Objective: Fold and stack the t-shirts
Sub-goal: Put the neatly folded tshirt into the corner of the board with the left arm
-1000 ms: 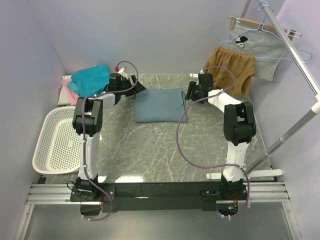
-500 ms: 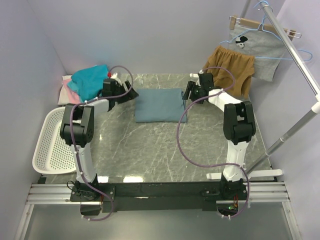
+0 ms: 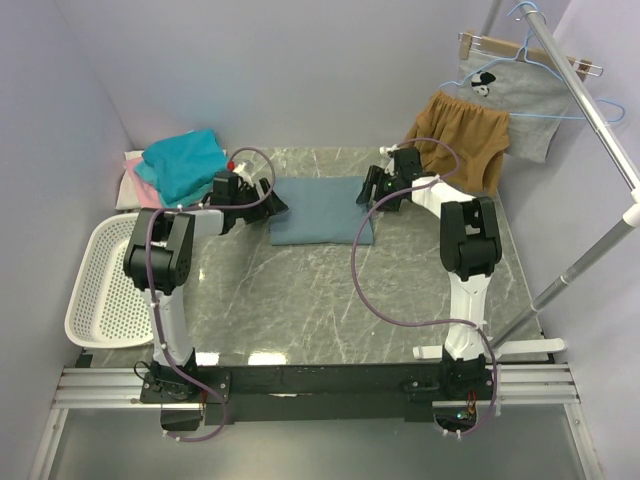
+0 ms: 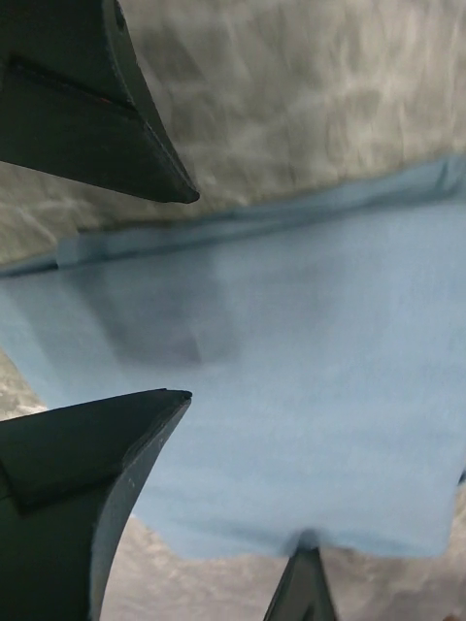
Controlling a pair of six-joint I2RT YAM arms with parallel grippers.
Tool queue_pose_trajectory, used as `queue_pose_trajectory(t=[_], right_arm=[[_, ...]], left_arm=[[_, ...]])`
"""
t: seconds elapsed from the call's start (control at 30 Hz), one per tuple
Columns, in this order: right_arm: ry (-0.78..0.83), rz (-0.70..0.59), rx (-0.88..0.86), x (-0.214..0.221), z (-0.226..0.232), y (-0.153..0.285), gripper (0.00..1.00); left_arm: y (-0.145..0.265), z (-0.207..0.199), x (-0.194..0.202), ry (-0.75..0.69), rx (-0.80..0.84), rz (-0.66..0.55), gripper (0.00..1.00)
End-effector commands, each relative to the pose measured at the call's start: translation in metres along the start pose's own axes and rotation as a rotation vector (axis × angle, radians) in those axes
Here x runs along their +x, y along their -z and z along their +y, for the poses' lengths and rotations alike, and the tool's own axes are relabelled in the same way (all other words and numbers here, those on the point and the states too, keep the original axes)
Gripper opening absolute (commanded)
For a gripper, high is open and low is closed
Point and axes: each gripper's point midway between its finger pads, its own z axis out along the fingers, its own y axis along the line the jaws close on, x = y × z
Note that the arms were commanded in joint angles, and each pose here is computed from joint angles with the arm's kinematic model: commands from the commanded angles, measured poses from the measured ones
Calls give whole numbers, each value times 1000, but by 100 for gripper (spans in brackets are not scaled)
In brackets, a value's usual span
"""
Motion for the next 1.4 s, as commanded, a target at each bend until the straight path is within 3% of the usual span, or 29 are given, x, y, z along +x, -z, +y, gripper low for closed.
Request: queue_pose_trajectory(t=[0.0,0.27,0.37,0.4,0.43,0.47,0.5,0.53,0.7,0.8,0.93,1.03,1.23,1.37], right_arm=[[-17,40,-47,-1,8,-9,77],[-28,111,-76,14,11,-21,78],[-29,135,-85,21,13,-24,78],[-26,140,-84,22,13,-25,78],[-25,143,-82,23,13,-25,78],[-24,143,-86,24,13,-25,78],[-22,142,-90,24,14,-22,78],[-17,132,-91,23,15,-21,78],[3,96,-87,22,18,-1,78],[8,82,-94,24,21,11,78],[14,65,-111,24,28,20,79],[13,65,-112,25,30,22,79],[21,86,-124,32,38,15,79],[32,108,-128,40,44,8,79]], left_arm=[[-13,-17,26,22,103,96,84],[-46,-41,78,96,233,227,83],[-58,-51,85,111,272,250,74],[-60,-53,84,111,281,248,67],[-62,-56,79,108,286,237,42],[-63,-58,76,108,289,230,31],[-63,-58,73,103,282,229,7],[-64,-61,59,87,281,206,1],[-49,-47,-24,-51,88,61,1],[-19,-34,-91,-117,-65,-54,1],[30,-34,-183,-204,-151,-240,1],[57,-19,-232,-250,-207,-312,1],[93,12,-302,-361,-310,-395,1],[119,36,-315,-360,-392,-448,1]])
